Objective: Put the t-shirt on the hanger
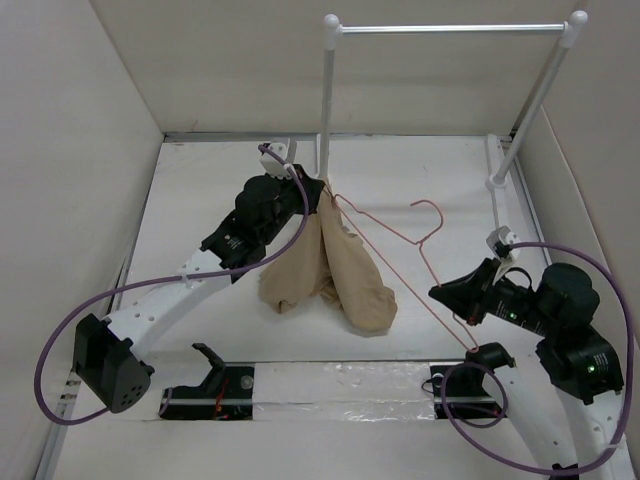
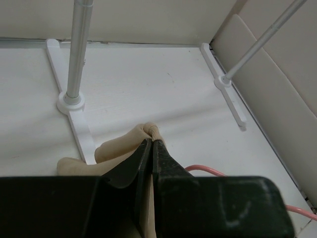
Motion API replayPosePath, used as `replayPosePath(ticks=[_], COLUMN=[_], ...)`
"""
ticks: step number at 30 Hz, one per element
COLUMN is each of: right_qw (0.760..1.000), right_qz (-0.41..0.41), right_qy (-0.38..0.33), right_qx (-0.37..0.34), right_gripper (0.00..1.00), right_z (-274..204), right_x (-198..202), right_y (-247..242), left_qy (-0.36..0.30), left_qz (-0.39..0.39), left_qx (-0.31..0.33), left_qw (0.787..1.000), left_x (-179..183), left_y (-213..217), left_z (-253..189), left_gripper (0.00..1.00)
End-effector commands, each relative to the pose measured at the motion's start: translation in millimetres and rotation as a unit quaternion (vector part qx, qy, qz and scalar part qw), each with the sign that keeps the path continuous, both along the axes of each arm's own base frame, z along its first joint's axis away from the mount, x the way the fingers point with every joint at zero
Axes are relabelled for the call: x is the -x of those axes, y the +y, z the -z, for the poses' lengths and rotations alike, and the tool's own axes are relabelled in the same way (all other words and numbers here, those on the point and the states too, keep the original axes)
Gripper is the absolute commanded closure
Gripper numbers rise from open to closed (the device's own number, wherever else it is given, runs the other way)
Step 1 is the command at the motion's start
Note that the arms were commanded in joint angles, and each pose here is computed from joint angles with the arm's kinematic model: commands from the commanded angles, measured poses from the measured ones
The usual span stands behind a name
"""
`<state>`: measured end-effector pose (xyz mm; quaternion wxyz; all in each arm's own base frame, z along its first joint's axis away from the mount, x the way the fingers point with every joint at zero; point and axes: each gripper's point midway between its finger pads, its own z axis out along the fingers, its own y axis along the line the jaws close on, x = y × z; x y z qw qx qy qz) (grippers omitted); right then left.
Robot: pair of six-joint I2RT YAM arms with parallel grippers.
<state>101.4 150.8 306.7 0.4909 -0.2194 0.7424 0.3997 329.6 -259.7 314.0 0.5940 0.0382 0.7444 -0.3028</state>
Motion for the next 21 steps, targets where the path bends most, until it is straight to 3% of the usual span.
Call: replayPosePath(ticks=[1, 7, 21], right_qw=[0.999, 1.000, 0.997], right_qz=[0.007, -0.024, -0.069], right_qy=[-0.035, -0.007, -0.009], right_qx=[-0.008, -0.006, -0.043], right_gripper=[1.00, 1.00, 1.00], right_z=[-14, 10, 1], right_x=[3, -5, -24], right_y=[-2, 8, 28], left_qy=[-0.032, -0.041, -0.035], left_qz=[-0.014, 0.014, 0.069], left_qx=[0.014, 0.032, 0.048], left_qw=[0.999, 0.999, 0.996], left_x=[-4, 3, 19], left_y=[5, -1, -21], left_z=[-23, -30, -24], left_gripper=[1.00, 1.00, 1.00])
